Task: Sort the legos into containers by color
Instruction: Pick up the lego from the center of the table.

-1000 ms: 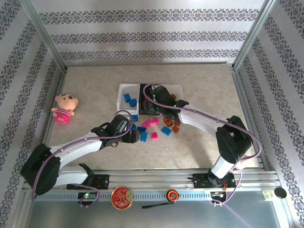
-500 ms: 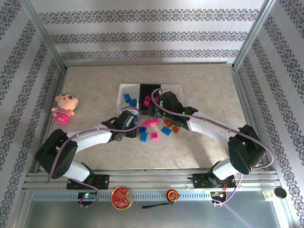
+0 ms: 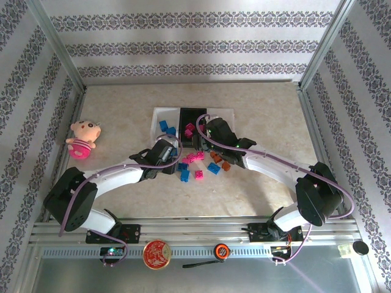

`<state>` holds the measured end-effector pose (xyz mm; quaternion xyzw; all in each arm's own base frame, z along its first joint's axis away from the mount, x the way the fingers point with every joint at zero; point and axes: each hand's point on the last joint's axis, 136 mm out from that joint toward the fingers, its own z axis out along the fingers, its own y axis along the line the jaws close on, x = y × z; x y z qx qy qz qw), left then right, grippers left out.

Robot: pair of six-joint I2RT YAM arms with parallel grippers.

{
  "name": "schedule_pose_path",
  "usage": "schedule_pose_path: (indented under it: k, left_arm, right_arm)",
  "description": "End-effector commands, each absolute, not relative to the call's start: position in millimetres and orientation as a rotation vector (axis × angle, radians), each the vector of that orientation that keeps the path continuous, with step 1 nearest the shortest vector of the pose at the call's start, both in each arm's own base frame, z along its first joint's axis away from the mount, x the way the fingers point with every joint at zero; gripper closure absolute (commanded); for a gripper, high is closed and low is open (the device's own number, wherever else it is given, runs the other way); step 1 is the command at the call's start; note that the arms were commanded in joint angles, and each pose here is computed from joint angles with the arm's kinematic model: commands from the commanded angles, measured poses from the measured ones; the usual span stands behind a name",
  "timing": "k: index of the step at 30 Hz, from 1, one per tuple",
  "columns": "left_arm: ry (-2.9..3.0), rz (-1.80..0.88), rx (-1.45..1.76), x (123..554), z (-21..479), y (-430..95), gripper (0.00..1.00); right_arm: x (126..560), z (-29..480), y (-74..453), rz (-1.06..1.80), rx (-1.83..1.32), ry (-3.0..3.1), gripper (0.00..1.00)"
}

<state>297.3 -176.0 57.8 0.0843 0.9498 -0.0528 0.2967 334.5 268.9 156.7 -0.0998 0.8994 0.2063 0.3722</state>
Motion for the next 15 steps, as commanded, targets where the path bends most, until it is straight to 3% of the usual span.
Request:
schedule_pose_path:
  k: [1,12,15]
  left_arm:
    - [2.539,-0.081,0.245,298,52,-169,0.37]
    - [2.584,-0.053,0.267,303,32,-173,0.36]
    - [2.592,-0.049,0.273,303,27,-174,0.41]
  right_arm:
    - [336,162,265,0.538,-0.216,2.281,0.44]
    - [335,165,258,0.530,-0.201,2.274,0.44]
    - [336,165,256,0.529,-0.194,2.271,0.44]
